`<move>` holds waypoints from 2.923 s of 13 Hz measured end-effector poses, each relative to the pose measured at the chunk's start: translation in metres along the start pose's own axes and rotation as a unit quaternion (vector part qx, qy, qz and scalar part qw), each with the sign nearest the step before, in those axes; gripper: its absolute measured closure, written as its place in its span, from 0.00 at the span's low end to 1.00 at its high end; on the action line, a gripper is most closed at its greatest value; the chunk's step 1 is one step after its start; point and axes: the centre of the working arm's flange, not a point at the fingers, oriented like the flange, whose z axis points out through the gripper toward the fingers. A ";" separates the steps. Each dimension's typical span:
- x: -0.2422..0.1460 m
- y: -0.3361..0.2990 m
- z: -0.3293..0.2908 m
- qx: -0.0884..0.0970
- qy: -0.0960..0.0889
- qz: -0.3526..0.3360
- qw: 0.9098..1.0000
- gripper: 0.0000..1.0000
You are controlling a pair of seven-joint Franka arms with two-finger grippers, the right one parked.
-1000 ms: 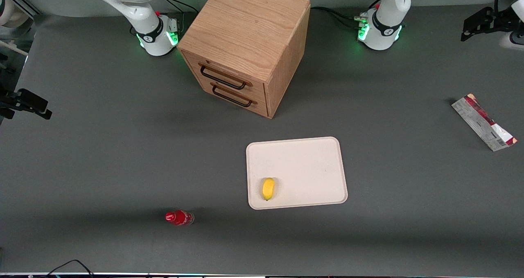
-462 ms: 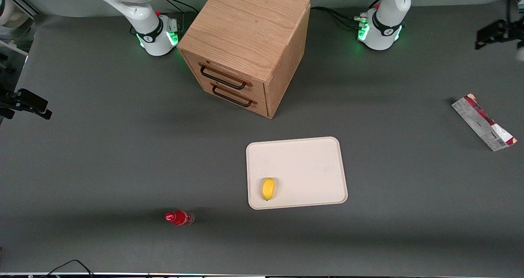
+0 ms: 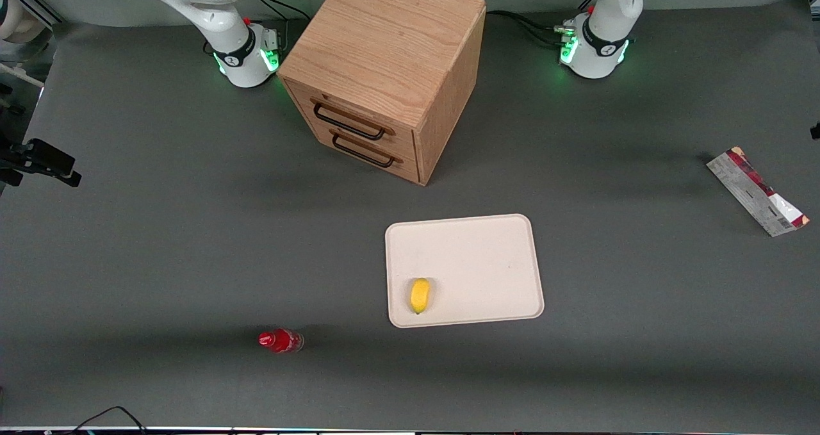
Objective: Place red cookie box on tray
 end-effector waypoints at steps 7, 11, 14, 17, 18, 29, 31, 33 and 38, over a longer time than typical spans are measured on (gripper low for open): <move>0.036 -0.062 0.217 0.041 0.020 -0.028 0.999 0.00; 0.035 -0.059 0.264 0.004 0.043 -0.061 0.997 0.00; 0.041 -0.056 0.278 -0.021 0.061 -0.064 0.996 0.01; 0.047 -0.057 0.306 -0.030 0.084 -0.063 0.994 0.31; 0.048 -0.057 0.313 -0.032 0.083 -0.060 0.994 0.41; 0.049 -0.056 0.082 -0.126 0.064 0.010 0.990 0.95; 0.040 -0.031 0.004 -0.124 0.062 0.055 0.989 0.95; 0.035 0.022 -0.048 -0.118 0.048 0.089 0.988 0.95; 0.012 0.259 -0.099 -0.100 0.017 0.063 0.993 0.95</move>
